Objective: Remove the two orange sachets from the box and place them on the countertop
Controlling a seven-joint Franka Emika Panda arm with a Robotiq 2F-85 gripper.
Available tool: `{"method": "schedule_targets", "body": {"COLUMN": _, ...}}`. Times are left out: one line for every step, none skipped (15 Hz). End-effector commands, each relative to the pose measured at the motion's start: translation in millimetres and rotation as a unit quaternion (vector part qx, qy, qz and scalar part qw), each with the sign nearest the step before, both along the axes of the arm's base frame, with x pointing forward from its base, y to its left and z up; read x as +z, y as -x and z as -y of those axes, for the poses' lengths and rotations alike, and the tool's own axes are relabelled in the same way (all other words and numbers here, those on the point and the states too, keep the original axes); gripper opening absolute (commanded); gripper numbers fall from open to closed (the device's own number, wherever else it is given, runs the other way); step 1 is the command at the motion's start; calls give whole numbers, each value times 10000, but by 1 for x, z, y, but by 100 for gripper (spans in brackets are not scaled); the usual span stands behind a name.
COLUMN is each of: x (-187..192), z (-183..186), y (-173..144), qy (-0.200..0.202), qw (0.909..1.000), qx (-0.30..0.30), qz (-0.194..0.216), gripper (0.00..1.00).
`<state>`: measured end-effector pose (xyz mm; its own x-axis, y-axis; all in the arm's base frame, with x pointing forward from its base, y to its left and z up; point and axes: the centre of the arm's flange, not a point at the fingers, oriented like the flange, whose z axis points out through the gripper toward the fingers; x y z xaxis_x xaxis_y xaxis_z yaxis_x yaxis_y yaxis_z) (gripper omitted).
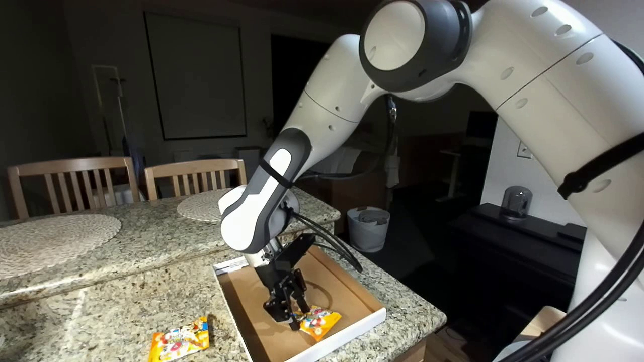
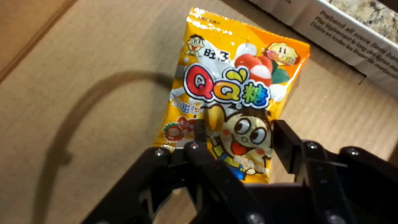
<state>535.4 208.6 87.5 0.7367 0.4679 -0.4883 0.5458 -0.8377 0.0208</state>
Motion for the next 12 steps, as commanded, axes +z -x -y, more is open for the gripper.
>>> {"method": "schedule_targets", "body": {"x": -1, "z": 1, "y": 0, "qy": 50, "qw": 9999, "qx": -94, "qz": 27, "gripper": 26}}
{"method": "schedule_targets", "body": {"x": -1, "z": 1, "y": -1, "qy": 48, "qw": 9999, "qx": -95, "qz": 24, "gripper": 21}}
{"method": "schedule_targets", "body": {"x": 0, "z": 1, "y": -1, "qy": 41, "qw": 9999, "qx": -105, "qz": 27, "gripper": 14}}
{"method": "schedule_targets", "body": {"x": 0, "z": 1, "y": -1, "qy": 35, "qw": 9999, "qx": -117, "qz": 13, "gripper": 8}}
{"method": "schedule_targets", "body": {"x": 1, "z": 1, "y": -1, "qy": 29, "qw": 9999, "qx": -120, "qz": 16, "gripper": 6}}
{"method": "schedule_targets", "body": {"x": 2, "z": 1, "y": -1, "qy": 26, "qw": 9999, "qx": -122, "qz": 27, "gripper": 5}}
{"method": "schedule_targets", "body": {"x": 4, "z": 1, "y": 0, "qy": 23, "qw": 9999, "qx": -125, "qz": 60, "gripper": 2}}
{"method": "schedule_targets", "body": {"x": 6, "z": 1, "y": 1, "qy": 21, "qw": 9999, "qx": -124, "qz": 90, "gripper": 2}}
{"method": "schedule_targets", "body": {"x": 10, "z": 0, "y": 2, "qy": 17, "qw": 9998, "qx": -121, "qz": 161, "gripper": 2}}
{"method": "schedule_targets", "body": {"x": 14, "z": -1, "y": 4, "qy": 0, "qw": 9997, "qx": -118, "qz": 229, "gripper": 6}}
{"method": "schedule_targets", "body": {"x": 18, "z": -3, "y": 6, "qy": -34, "qw": 9994, "qx": -112, "qz": 336, "gripper": 7}}
{"method": "schedule_targets", "body": {"x": 24, "z": -5, "y": 8, "qy": -101, "qw": 9988, "qx": -115, "qz": 467, "gripper": 7}}
